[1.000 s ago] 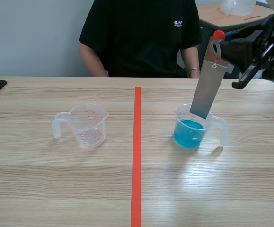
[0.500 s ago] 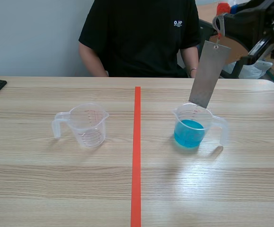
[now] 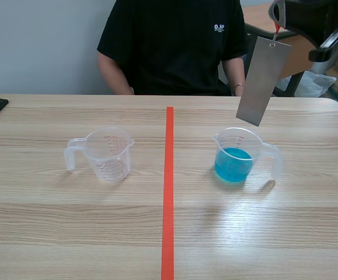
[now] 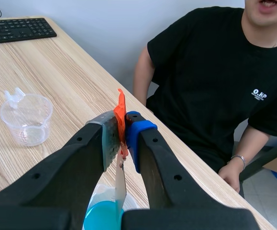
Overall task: Do the redox reaction experiment.
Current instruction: 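Raise the plate and point at it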
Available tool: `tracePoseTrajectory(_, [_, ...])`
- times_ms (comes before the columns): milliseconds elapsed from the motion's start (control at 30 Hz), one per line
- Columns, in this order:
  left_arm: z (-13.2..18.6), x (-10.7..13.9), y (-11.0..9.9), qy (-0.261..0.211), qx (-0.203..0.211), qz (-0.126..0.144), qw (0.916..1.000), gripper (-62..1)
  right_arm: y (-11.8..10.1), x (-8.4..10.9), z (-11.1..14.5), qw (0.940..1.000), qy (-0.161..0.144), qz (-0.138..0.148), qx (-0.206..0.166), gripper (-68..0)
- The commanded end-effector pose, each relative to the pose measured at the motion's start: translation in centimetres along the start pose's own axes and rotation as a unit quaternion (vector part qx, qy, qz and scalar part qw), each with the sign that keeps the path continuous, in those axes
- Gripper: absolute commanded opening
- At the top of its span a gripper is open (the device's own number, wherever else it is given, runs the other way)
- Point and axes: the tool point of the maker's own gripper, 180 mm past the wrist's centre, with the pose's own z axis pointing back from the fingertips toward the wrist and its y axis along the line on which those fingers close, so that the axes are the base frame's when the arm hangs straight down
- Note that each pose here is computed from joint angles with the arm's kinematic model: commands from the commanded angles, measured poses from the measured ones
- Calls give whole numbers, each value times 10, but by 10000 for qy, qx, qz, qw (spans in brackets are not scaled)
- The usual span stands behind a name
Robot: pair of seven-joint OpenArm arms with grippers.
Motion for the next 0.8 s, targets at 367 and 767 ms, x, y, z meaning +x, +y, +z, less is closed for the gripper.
tracePoseTrajectory(367, [-5,27,-8,-413,-963,-552,9930,-562,-3,13,2,9998,-142,149,10,-660])
tracePoseTrajectory(767, [-35,127,-2,-1710,-1843,-1784,9513,-562,-3,13,2,9998,-144,149,10,-660])
